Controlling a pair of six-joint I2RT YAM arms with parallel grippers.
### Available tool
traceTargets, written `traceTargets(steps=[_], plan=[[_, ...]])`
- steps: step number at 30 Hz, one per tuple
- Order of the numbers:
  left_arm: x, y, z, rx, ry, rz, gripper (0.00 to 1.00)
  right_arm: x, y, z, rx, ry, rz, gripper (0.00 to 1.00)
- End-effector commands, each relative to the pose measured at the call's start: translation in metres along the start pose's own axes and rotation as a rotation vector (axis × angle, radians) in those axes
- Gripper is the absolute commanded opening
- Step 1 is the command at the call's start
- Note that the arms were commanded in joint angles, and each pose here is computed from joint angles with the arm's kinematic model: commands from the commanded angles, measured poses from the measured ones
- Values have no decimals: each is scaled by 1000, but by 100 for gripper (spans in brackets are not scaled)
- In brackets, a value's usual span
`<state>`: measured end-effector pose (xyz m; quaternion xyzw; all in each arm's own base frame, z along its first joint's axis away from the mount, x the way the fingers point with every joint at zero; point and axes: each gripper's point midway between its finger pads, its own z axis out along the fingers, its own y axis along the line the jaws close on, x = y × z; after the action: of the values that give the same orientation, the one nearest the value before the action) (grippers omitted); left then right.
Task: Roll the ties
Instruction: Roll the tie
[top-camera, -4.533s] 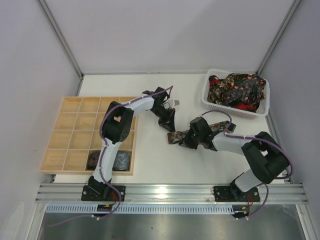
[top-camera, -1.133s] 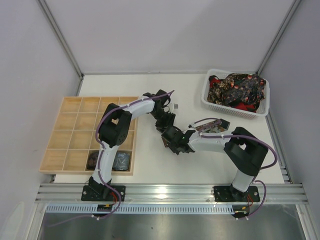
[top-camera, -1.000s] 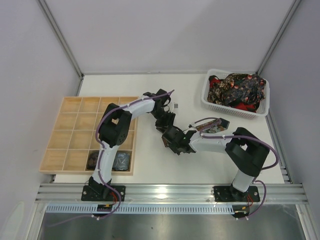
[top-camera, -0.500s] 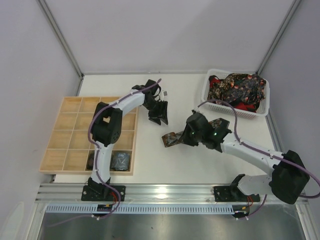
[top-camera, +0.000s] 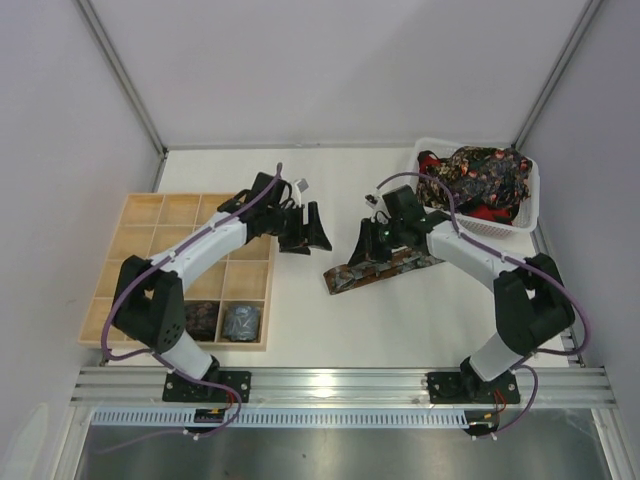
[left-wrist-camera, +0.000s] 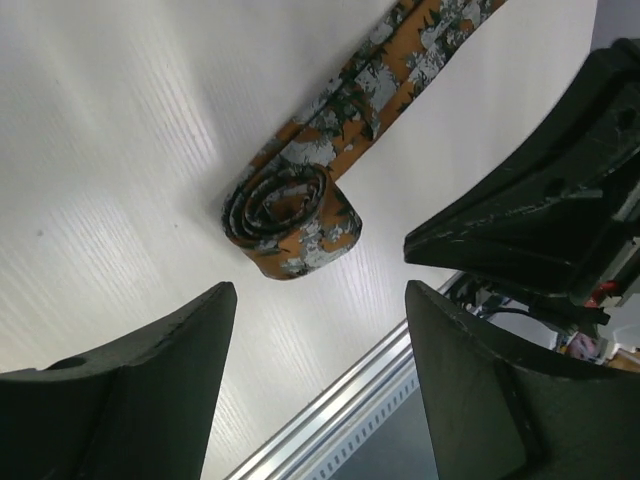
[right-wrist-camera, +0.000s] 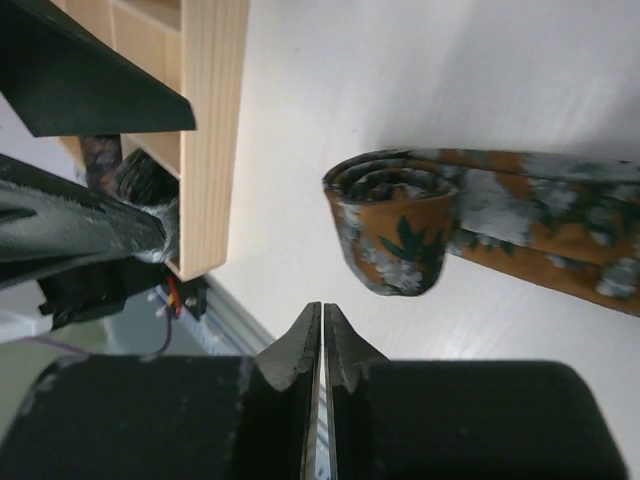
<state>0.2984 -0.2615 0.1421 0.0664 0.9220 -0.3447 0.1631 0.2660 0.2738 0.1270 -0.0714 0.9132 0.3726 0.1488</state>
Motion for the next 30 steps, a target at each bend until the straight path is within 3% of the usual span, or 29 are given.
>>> traceTargets(steps=[1,15,24,30], plan=[[5,-11,-5,77,-52,-88,74,3,29,4,-169,98,-57,8],[40,-18,13,166,-34,-176,82,-4,-13,46,-121,115,43,7],[51,-11,11,140,-29,-166,82,-8,-19,41,-68,86,26,5],[47,-11,7,122,-48,-146,82,-13,17,26,-135,77,-45,7]])
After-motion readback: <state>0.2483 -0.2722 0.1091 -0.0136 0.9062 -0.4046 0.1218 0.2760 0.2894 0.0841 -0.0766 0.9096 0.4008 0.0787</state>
